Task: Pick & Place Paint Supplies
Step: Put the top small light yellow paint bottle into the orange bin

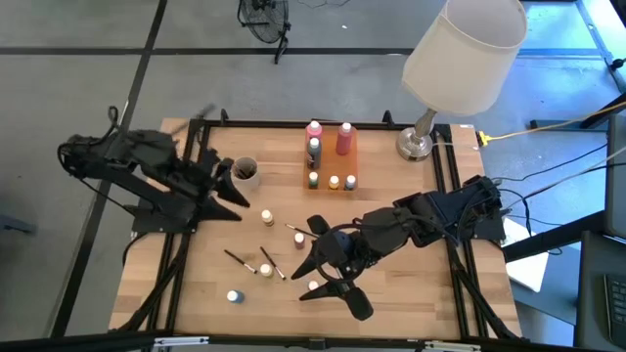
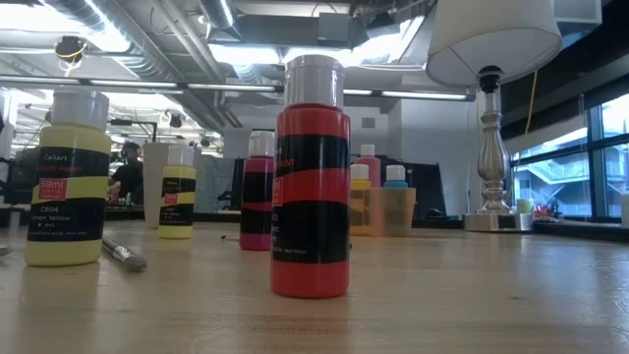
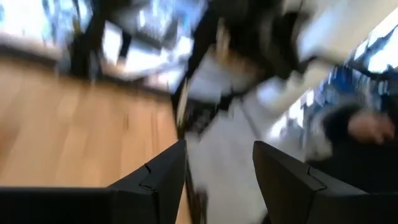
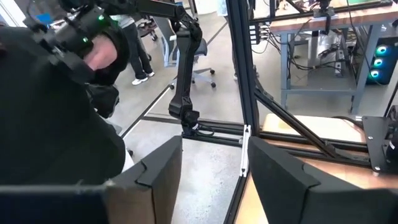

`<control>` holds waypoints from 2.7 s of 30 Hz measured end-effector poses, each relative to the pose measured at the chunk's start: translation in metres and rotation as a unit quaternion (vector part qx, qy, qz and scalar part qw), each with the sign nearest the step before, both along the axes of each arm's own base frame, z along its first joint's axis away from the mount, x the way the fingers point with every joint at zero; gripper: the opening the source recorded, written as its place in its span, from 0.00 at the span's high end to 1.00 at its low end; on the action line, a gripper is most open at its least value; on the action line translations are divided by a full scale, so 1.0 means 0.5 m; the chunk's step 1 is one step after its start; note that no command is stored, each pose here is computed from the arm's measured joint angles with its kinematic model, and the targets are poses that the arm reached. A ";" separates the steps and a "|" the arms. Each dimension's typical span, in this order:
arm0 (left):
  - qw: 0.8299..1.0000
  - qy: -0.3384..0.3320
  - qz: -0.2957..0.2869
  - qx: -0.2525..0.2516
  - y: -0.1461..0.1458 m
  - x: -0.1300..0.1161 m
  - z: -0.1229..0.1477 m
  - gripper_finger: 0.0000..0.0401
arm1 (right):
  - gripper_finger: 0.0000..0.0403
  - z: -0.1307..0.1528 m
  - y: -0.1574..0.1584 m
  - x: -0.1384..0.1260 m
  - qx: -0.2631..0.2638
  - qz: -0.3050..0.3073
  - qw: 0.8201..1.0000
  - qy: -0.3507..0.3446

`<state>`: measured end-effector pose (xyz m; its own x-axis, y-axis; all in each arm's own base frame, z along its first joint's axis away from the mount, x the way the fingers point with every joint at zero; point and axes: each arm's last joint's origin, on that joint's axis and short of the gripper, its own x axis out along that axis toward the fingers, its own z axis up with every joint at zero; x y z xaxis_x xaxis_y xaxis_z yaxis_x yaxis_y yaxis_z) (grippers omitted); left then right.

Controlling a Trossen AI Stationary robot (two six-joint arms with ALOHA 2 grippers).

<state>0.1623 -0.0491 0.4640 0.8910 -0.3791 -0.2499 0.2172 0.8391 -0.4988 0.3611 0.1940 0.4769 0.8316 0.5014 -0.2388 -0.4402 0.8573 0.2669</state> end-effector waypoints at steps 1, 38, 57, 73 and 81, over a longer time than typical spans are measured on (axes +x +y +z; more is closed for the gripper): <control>1.000 0.025 -0.011 0.010 -0.001 0.000 -0.011 0.55 | 0.52 0.000 0.000 0.000 0.000 0.000 1.000 0.000; 0.756 0.354 -0.239 0.497 0.011 0.180 -0.292 0.58 | 0.52 -0.004 0.000 -0.001 0.010 -0.003 1.000 0.018; 0.858 0.384 -0.121 0.320 0.029 0.067 -0.325 0.62 | 0.52 -0.007 0.007 -0.006 0.013 0.000 0.999 0.030; 0.920 0.269 -0.106 0.265 0.030 0.017 -0.302 0.47 | 0.52 -0.009 0.003 -0.005 0.005 -0.002 0.999 0.033; 0.922 0.281 -0.085 0.254 0.030 0.021 -0.306 0.40 | 0.52 -0.010 0.003 -0.005 0.004 -0.001 0.999 0.034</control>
